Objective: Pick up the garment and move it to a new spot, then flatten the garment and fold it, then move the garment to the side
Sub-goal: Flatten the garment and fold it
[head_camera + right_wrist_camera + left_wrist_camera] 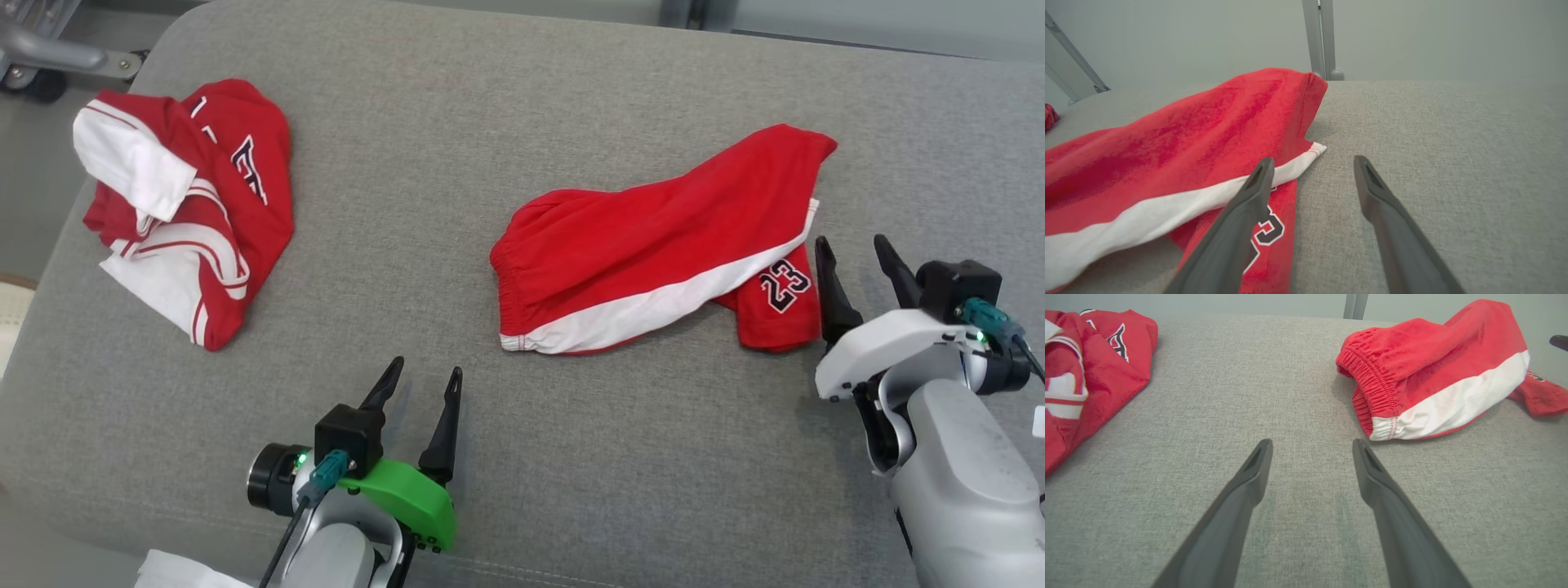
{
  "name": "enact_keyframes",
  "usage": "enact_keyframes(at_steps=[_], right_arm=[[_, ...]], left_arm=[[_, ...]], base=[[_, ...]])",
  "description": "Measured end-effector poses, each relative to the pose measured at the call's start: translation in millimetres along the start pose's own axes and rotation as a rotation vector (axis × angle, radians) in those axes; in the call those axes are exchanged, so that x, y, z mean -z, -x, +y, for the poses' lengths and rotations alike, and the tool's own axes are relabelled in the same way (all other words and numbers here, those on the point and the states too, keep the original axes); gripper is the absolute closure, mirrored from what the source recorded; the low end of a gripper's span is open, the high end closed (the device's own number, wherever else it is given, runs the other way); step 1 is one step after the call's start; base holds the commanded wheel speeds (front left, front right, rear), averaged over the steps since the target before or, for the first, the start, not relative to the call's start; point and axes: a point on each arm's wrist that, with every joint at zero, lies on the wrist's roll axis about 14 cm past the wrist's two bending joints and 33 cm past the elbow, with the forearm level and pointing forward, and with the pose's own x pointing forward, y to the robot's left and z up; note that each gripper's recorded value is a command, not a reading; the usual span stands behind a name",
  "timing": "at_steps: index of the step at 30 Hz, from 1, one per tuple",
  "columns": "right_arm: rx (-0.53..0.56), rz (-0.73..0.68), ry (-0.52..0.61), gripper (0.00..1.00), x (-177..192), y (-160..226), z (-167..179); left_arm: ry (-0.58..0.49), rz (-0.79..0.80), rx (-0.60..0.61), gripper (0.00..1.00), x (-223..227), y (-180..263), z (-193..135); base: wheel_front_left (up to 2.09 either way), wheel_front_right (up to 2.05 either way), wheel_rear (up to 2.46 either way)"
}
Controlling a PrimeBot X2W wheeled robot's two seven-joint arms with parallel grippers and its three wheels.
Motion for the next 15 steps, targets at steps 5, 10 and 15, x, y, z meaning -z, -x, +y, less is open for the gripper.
enact_keyframes(at_steps=[5, 10, 15], right_arm=[[0.05, 0.011, -0.035, 0.0, 4, 22, -15], [0.058, 0.007, -0.069, 0.0, 3, 18, -15], [0.058, 0.015, -0.102, 0.0, 6, 1, -12]], left_arm=[[-0.005, -0.012, 0.058, 0.0, -4, -4, -17], [-0.005, -0.007, 0.071, 0.0, -2, -4, -20], [-0.003, 0.011, 0.037, 0.0, 4, -1, -9]], base=[[0.0, 0.0, 0.0], [0.0, 0.0, 0.0], [0.0, 0.0, 0.0]])
